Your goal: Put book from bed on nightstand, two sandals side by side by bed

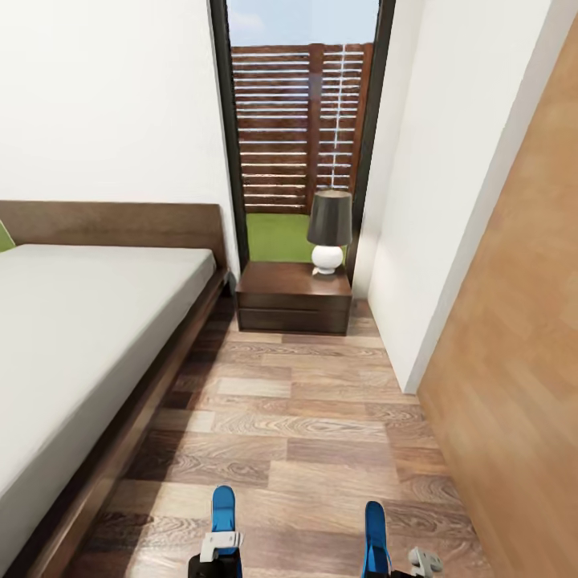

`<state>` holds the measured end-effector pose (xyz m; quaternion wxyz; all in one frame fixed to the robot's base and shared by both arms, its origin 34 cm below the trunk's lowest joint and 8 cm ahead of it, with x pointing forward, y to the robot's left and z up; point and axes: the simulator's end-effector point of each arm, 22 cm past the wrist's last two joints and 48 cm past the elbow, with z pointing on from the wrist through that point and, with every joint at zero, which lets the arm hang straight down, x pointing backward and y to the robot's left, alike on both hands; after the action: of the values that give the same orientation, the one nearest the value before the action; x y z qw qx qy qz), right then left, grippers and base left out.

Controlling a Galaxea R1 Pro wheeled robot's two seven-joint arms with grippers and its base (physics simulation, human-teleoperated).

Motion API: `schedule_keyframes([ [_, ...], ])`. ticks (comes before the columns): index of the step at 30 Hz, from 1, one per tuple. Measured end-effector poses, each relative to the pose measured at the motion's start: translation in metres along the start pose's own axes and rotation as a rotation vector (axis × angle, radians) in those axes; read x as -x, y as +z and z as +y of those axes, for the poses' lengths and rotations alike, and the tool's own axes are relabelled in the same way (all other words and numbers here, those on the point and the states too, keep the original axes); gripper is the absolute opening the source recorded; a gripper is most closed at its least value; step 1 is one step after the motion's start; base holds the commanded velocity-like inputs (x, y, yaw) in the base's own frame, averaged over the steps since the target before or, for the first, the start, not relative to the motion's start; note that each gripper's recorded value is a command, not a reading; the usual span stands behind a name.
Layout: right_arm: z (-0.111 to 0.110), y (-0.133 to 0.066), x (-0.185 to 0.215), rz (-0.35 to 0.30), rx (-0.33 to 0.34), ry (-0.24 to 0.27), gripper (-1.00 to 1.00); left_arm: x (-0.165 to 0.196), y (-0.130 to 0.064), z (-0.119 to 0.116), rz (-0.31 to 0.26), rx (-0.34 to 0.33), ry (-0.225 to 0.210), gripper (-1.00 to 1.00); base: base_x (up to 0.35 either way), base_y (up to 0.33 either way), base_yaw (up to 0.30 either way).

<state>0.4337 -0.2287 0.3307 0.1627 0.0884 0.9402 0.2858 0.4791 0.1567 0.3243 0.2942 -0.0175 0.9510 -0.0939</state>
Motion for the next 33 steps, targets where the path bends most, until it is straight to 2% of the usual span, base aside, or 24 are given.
schedule_keyframes([
  [22, -0.0001, 0.0, 0.0, 0.0, 0.0, 0.0, -1.0, 0.0001, 0.0, 0.0, 0.0, 0.0, 0.0, -1.0, 0.315, -0.097, 0.0],
  [33, -0.0001, 0.0, -0.0001, 0.0, -0.001, 0.0, -1.0, 0.0002, 0.0, 0.0, 0.0, 0.0, 0.0, -1.0, 0.315, -0.009, 0.0],
])
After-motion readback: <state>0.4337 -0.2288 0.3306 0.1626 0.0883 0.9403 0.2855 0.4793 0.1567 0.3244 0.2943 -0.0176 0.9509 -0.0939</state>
